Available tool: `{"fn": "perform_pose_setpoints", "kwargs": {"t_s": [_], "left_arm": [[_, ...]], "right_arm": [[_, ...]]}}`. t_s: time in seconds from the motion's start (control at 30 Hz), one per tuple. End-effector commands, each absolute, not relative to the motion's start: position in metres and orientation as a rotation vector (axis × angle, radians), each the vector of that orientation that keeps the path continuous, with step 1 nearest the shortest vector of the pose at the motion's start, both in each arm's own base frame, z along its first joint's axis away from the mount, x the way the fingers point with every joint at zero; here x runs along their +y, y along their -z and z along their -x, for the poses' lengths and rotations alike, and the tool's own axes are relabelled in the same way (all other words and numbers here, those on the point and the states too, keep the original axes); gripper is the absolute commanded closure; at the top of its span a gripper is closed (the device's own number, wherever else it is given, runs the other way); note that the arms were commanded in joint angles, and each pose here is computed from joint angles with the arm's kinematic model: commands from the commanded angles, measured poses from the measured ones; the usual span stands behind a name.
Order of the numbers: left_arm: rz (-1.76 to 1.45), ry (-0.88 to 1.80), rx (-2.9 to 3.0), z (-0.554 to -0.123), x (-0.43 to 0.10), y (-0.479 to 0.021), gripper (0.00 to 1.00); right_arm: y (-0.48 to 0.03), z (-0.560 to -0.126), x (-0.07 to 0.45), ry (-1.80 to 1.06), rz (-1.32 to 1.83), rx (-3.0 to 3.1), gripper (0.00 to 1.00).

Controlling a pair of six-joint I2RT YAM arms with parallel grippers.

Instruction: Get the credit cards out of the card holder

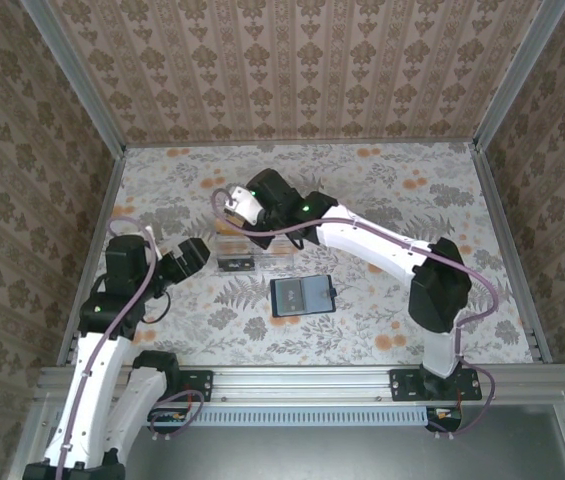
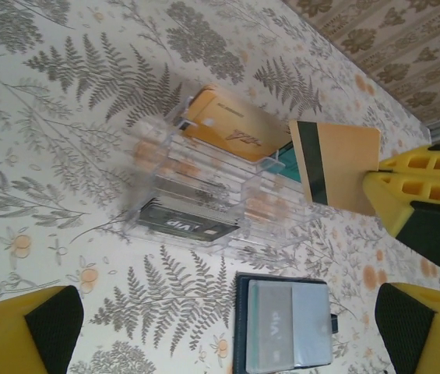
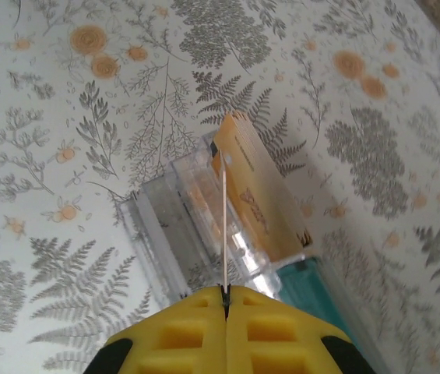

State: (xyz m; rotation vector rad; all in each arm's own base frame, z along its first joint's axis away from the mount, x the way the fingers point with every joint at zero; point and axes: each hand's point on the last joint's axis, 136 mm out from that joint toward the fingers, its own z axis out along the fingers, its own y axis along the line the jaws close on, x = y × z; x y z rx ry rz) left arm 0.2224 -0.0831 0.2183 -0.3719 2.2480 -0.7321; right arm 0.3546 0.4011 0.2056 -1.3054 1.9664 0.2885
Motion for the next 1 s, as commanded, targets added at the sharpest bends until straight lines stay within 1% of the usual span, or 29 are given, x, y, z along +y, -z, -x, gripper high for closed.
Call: {"fn": "perform_pose_setpoints", "kwargs": {"t_s": [0.0,0.37,0.53,0.97], "left_arm": [[0.347,0.692,2.289,-0.208,-0.077,-0.211,0.00],[0.397,0.698,2.323,-0.204,-0.074,-0.199,0.00],[0.411,0.696,2.329,-0.203,-0.073,-0.195,0.00],[0.415,0.703,2.337,-0.202,-0.073,-0.192,0.00]], "right_arm": [[-0.204,-0.366,0.405,-0.165,1.456,1.854,1.00],[-0.183,-0.387,0.424,0.004,1.601,1.714,1.00],[-0.183,-0.392,0.430,0.016,1.613,1.688,1.00],[-0.150,-0.397,0.436,0.022,1.648,1.725,1.00]]}}
